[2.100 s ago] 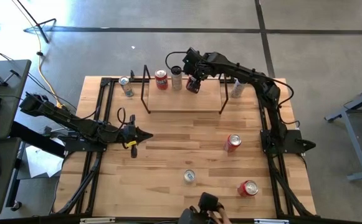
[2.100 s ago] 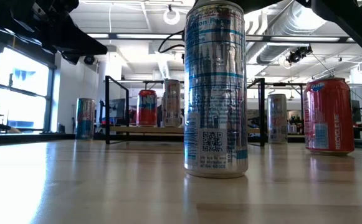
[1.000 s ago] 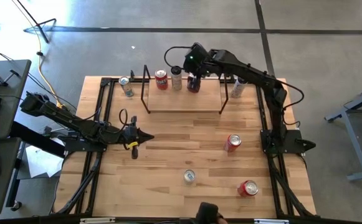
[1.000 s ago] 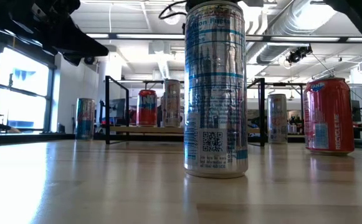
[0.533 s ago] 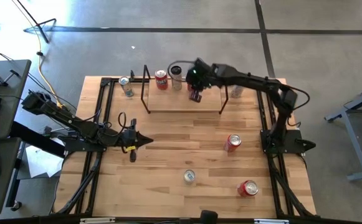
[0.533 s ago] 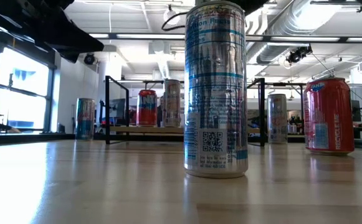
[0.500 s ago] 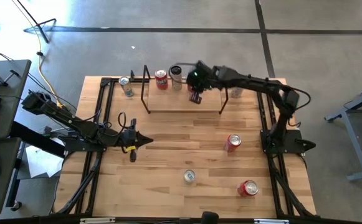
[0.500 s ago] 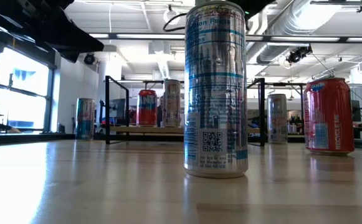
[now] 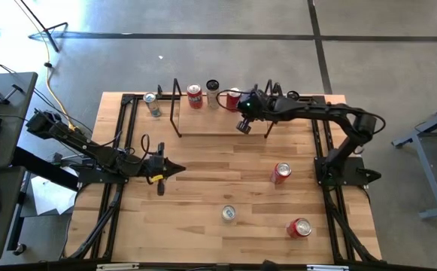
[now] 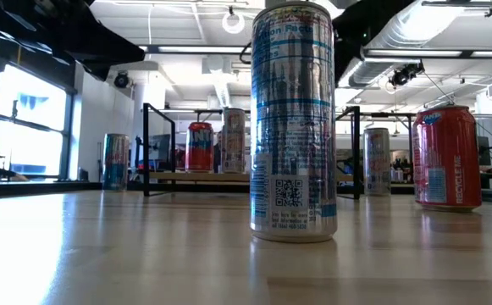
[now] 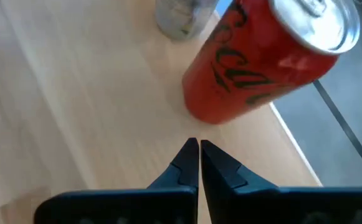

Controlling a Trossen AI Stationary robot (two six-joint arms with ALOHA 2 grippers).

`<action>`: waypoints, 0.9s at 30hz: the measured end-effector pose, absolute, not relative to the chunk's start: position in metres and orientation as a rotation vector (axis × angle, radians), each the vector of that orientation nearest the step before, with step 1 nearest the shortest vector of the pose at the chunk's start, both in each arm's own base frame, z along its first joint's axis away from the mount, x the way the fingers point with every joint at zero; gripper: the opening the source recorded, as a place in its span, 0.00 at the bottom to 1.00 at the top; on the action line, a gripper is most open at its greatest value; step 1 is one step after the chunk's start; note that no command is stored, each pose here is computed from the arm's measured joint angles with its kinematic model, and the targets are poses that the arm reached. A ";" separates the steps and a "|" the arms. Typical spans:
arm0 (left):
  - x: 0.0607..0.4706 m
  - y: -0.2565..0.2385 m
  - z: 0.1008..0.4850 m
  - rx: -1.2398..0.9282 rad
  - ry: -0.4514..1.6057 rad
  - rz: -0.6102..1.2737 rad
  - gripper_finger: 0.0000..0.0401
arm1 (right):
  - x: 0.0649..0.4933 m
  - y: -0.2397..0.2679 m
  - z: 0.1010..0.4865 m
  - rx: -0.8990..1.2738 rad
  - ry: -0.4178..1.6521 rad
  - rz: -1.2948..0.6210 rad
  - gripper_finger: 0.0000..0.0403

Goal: Place canned beverage on shelf
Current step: Put the top red black soda can on the shelf

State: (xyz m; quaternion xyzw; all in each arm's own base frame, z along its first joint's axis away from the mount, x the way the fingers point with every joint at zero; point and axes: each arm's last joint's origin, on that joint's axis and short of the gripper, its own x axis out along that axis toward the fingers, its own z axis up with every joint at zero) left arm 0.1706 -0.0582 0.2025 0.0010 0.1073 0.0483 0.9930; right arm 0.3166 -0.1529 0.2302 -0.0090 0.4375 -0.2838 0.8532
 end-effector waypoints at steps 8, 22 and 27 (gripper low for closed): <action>0.171 -0.058 0.202 -0.012 0.216 0.098 0.00 | 0.317 -0.177 0.219 0.022 0.891 -0.669 0.00; 0.171 -0.058 0.202 -0.014 0.216 0.098 0.00 | 0.328 -0.182 0.210 0.040 0.826 -0.618 0.00; 0.171 -0.058 0.202 -0.013 0.216 0.098 0.00 | 0.324 -0.178 0.219 0.060 0.818 -0.567 0.00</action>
